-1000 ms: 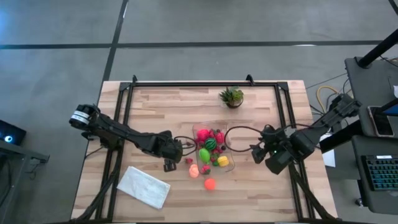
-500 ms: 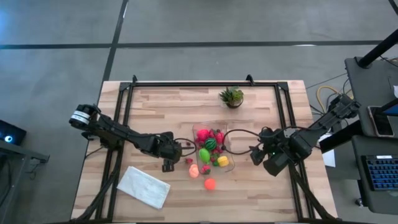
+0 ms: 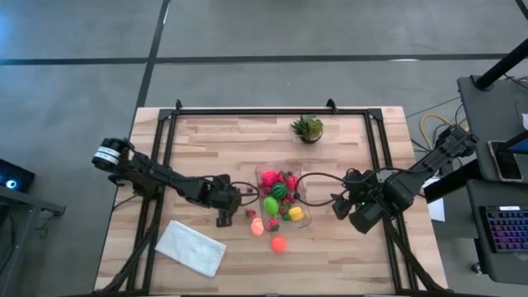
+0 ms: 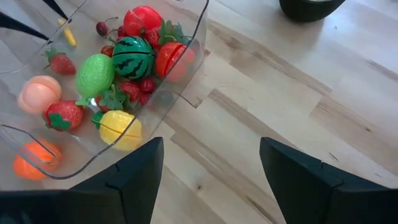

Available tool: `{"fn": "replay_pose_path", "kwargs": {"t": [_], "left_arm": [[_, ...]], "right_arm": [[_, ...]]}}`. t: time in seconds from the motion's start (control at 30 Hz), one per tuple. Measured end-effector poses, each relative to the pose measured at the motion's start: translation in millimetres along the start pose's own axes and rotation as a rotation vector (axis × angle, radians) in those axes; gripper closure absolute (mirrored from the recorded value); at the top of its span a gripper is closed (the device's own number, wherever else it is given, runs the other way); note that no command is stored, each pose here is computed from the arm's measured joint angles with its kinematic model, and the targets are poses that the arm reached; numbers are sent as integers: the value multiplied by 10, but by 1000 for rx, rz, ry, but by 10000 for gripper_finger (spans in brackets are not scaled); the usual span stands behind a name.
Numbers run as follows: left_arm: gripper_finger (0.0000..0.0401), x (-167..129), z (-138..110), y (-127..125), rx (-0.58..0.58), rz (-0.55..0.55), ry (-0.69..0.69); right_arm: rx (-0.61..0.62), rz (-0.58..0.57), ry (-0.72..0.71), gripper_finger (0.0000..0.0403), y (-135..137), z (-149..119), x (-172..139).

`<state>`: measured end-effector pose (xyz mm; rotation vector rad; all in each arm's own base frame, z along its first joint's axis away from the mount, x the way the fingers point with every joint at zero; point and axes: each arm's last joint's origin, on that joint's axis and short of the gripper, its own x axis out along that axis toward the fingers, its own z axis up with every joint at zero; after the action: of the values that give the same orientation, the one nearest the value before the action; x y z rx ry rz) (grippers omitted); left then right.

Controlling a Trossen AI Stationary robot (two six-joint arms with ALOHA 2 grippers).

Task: Pick and placing Produce into tupperware
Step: Put the yellow corn into the transparent bin

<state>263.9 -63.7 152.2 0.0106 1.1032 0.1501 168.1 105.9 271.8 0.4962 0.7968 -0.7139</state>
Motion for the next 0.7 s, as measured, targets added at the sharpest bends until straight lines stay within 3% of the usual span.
{"fn": "replay_pose_path", "kwargs": {"t": [0.3,0.47,0.7], "left_arm": [[193,92,4,175,-74,9,-31],[193,135,1,175,-107,-67,-7],[199,156,-16,166,-103,-70,2]], "right_arm": [[-18,0,0,145,0,0,-1],[-26,0,1,145,-1,0,0],[-25,0,2,145,-1,-1,0]]}}
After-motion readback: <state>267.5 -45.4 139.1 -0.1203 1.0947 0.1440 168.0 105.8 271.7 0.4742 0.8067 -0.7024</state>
